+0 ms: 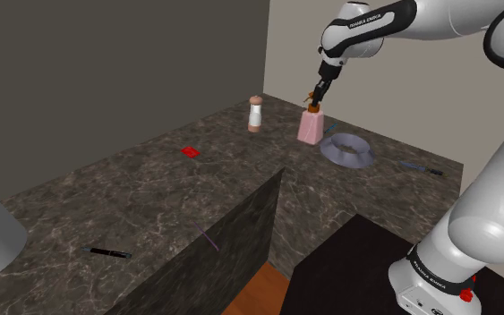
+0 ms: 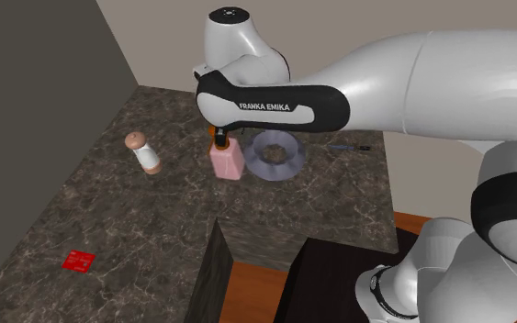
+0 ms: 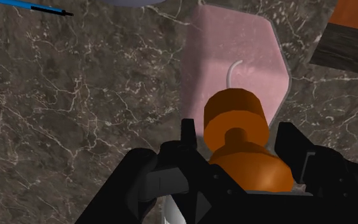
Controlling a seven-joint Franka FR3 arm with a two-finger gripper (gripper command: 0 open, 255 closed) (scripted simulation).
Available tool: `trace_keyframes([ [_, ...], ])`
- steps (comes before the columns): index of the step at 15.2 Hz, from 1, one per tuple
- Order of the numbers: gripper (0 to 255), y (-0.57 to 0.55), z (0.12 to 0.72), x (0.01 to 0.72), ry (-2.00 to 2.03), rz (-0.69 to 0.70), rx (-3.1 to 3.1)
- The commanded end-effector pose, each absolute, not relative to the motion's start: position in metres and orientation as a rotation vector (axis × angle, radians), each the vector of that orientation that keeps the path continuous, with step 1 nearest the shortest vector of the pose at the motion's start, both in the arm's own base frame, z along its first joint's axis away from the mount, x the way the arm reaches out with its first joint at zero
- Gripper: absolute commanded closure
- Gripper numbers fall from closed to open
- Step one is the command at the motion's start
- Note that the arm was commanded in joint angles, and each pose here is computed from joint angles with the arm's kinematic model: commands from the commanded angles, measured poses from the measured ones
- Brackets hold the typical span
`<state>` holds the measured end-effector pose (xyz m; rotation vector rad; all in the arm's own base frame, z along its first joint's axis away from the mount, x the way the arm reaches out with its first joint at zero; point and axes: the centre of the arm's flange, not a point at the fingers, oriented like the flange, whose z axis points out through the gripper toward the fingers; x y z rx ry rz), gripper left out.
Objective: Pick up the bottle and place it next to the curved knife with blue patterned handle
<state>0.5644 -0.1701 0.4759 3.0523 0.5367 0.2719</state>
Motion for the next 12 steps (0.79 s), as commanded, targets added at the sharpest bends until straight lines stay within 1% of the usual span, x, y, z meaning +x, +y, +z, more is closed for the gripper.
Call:
trace_keyframes([
  [1,255,-0.171,0.486,0.563,0.537,0.271,3.052],
  [12,255,-0.171,0.544,0.563,0.537,0.271,3.052],
])
